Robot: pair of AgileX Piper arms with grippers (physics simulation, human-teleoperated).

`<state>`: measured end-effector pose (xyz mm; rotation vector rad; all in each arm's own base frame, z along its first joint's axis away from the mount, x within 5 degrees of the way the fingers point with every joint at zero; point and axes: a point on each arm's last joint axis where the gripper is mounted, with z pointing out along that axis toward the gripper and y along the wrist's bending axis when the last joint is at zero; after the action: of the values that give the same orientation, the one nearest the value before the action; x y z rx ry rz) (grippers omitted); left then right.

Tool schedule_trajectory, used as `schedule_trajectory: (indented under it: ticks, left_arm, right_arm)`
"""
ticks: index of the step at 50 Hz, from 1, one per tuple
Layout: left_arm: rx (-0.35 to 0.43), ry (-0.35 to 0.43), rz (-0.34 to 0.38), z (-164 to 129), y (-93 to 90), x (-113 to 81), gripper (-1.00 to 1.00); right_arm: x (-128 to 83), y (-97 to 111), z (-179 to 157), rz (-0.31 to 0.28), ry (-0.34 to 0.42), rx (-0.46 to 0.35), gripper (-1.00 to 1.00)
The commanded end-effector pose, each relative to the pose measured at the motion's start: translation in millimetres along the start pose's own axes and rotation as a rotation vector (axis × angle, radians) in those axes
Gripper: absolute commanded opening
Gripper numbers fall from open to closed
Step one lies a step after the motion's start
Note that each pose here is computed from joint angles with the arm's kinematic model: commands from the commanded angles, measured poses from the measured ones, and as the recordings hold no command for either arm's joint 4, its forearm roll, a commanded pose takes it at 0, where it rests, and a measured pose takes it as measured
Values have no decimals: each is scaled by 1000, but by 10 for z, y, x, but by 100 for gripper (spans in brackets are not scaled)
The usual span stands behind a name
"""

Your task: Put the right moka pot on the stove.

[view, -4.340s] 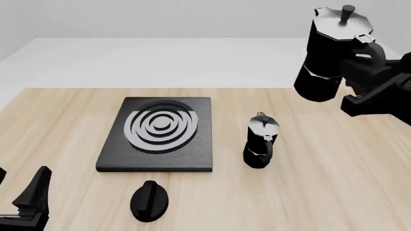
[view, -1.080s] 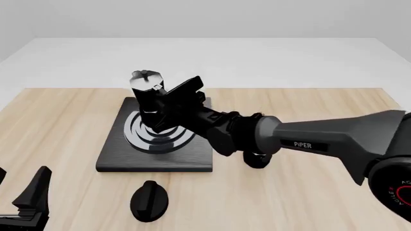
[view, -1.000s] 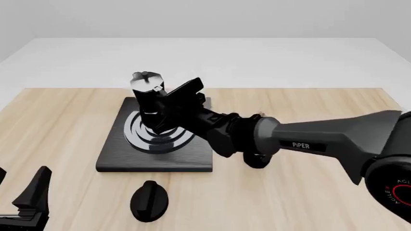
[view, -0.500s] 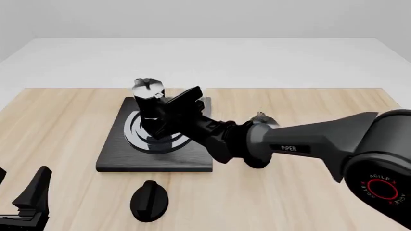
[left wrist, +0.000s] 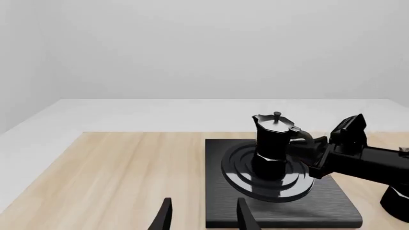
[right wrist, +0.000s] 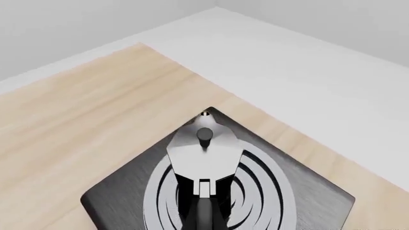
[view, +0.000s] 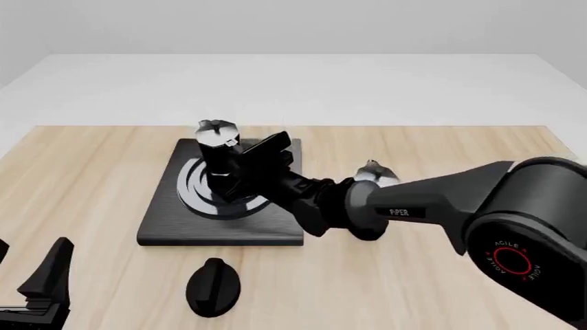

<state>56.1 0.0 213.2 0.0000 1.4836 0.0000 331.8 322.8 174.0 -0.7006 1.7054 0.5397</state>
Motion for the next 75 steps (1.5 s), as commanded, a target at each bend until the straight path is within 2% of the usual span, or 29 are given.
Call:
schedule_trajectory:
  ticks: [1,21,22,30,75]
  left_arm:
    - [0,0,0,0,0,0,100]
    - [0,0,0,0,0,0,100]
    - [0,0,0,0,0,0,100]
    - [0,0,0,0,0,0,100]
    - [0,0,0,0,0,0,100]
  right_arm:
    - [-132,-17,13,8,-46,4,-100]
    - [-51,-60,56,10,-19,13,-100]
    - [-52,-95,73,9,-14,20,100]
    - [-71,-31,23,-8,-17,7,100]
    - [-305,-97,-375,-29,-43,23,100]
